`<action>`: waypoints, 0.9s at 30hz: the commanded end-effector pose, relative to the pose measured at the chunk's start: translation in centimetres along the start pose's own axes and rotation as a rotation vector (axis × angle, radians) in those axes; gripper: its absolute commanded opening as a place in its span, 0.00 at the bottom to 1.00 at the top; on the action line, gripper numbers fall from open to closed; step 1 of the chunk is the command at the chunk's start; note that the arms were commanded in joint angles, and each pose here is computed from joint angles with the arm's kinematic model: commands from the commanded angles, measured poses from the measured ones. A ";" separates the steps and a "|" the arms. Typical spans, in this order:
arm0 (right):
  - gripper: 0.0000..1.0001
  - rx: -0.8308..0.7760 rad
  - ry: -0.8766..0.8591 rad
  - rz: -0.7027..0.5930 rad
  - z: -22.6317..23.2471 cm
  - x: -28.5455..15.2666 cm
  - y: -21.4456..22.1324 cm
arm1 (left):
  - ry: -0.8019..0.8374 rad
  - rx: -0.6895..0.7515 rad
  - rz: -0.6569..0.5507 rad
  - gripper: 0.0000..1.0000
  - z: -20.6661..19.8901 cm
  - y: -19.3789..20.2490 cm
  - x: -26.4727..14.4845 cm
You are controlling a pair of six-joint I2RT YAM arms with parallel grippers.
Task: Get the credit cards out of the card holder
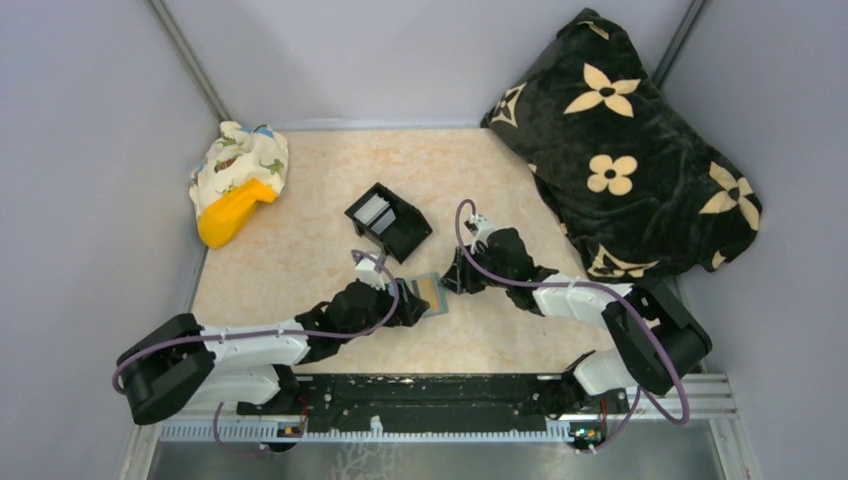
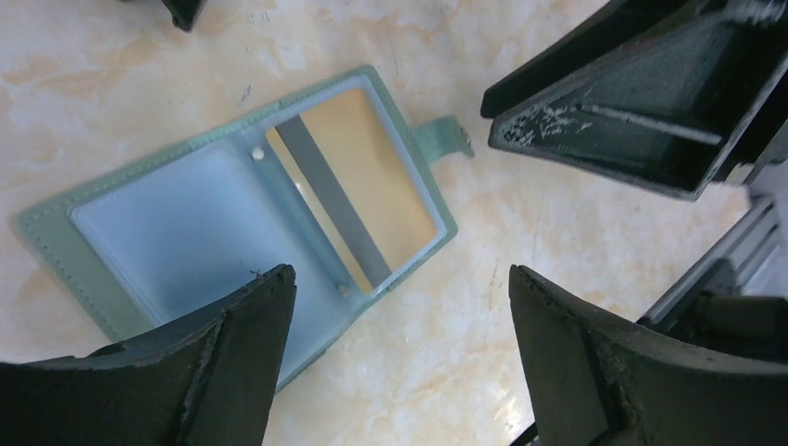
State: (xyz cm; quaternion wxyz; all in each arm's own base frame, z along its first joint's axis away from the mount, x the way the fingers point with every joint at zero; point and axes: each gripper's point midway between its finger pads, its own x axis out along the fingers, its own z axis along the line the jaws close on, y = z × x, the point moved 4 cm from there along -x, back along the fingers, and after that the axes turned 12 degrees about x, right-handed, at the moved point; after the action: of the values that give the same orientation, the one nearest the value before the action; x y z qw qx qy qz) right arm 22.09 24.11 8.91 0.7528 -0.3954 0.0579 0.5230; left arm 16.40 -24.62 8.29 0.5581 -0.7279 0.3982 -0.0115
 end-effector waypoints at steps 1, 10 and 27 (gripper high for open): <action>0.38 -0.057 -0.033 -0.082 1.7 0.8 -2.8 | 0.114 -0.156 -0.039 0.88 -1.6 -2.3 0.6; 0.33 -0.047 0.013 -0.074 0.4 1.2 -2.2 | 0.151 -0.272 0.004 0.69 -1.0 -1.4 1.7; 0.06 -0.034 0.003 -0.023 -0.7 1.9 -0.5 | 0.037 -0.249 0.051 0.63 1.4 0.2 2.7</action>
State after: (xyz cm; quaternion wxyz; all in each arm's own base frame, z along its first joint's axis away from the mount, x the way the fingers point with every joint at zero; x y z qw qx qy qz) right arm 23.39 24.23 7.61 0.7512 -0.4155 0.0691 0.5082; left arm 18.09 -25.31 6.29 0.4421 -0.7813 0.4387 0.0404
